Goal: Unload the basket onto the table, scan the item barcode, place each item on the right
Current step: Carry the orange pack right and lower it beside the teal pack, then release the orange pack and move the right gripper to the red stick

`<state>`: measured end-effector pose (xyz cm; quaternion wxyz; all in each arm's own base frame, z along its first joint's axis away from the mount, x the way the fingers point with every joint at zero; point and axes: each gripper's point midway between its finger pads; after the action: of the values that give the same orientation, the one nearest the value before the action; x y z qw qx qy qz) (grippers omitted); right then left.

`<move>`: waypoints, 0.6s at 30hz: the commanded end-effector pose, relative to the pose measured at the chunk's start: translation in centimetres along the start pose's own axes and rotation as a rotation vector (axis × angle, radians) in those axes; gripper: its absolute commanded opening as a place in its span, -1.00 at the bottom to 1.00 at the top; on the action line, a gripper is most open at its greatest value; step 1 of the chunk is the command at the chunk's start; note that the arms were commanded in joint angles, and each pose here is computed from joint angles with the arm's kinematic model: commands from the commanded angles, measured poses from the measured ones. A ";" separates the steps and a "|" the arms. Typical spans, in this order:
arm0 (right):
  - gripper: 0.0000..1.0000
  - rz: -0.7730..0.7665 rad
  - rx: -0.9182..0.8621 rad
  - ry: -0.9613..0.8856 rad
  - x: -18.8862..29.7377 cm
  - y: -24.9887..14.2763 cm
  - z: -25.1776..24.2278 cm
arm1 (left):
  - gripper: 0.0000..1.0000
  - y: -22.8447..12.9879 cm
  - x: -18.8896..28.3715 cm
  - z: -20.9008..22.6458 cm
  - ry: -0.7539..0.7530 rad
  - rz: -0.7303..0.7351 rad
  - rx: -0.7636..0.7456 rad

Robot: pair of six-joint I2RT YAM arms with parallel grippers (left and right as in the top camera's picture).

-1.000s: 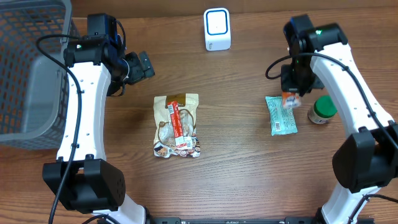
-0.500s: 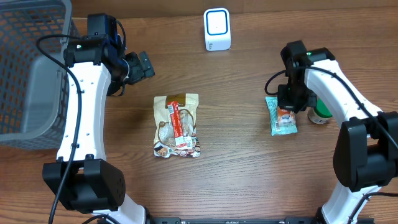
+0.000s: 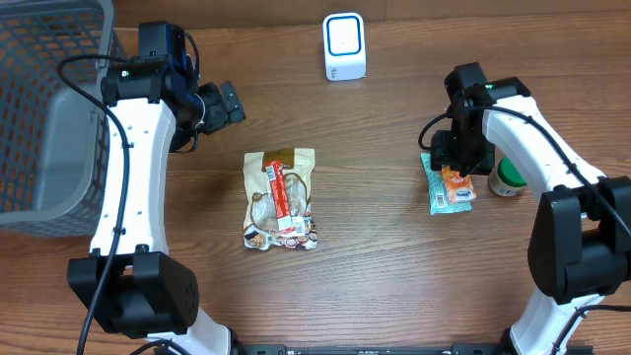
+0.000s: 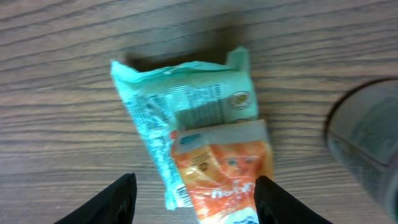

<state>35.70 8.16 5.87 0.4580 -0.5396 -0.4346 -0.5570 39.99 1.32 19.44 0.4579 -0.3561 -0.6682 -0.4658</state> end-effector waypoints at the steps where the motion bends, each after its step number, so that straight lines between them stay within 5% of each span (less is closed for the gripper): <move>1: 0.28 0.014 0.003 0.047 0.0 -0.4 0.9 | 1.00 0.3 1.1 -0.4 -0.008 -0.032 -0.020; 18: 0.31 0.034 0.118 0.275 0.5 -2.0 8.3 | 0.99 0.3 1.1 -0.4 -0.008 -0.033 -0.020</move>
<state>36.10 13.38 6.29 0.5145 -0.4742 -0.4088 -0.5859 39.99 1.32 19.44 0.4578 -0.3562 -0.6681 -0.4660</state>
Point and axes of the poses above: each gripper's point midway between its finger pads, its own x axis back along the fingers, its own z axis along the line the jaws close on, y = z × x, and after that the axes turned 6 degrees about -x, right-handed
